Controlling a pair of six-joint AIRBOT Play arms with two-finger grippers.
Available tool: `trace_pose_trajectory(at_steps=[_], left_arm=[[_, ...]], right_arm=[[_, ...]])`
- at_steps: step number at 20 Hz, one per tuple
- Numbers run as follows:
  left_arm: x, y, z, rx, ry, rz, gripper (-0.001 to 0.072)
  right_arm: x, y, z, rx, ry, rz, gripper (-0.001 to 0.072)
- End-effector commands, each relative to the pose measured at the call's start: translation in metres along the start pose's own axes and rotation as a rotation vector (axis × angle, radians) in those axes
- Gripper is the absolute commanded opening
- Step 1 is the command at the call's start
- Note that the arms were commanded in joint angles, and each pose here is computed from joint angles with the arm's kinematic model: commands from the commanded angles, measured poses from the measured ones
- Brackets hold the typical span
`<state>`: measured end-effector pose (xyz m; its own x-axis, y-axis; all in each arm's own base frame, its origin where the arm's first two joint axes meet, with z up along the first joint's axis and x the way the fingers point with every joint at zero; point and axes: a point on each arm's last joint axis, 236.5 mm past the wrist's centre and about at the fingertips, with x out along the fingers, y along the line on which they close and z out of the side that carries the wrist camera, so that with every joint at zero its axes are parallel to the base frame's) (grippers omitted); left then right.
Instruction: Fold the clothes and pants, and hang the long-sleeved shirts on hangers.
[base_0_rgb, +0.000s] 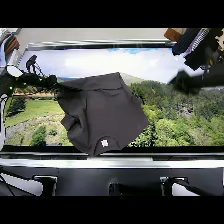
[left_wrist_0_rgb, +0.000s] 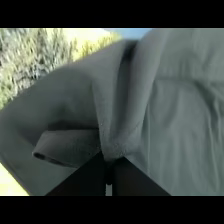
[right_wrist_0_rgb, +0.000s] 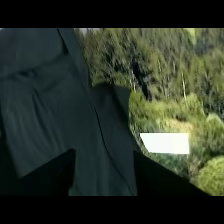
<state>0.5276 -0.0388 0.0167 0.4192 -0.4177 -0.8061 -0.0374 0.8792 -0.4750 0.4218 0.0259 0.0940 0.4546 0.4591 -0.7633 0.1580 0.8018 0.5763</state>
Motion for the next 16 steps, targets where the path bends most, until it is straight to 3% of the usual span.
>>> trace_pose_trajectory(at_steps=[1,4,5,6,16], left_arm=[[-0.002,-0.002,-0.016,-0.003,0.069,-0.010,0.0017],[-0.002,-0.003,-0.019,-0.002,0.080,-0.012,0.0016],[-0.002,-0.003,-0.019,-0.002,0.080,-0.013,0.0016],[-0.002,-0.003,-0.019,-0.003,0.080,-0.014,0.0016],[-0.002,-0.003,-0.018,-0.002,0.079,-0.014,0.0017]], right_arm=[[0.030,-0.013,-0.122,0.201,0.160,0.112,0.0525],[0.068,-0.008,-0.213,0.248,0.306,0.119,0.0566],[0.079,-0.009,-0.230,0.264,0.332,0.099,0.0619],[0.088,-0.007,-0.241,0.258,0.337,0.084,0.0622],[0.137,-0.019,-0.236,0.346,0.237,-0.027,0.0601]])
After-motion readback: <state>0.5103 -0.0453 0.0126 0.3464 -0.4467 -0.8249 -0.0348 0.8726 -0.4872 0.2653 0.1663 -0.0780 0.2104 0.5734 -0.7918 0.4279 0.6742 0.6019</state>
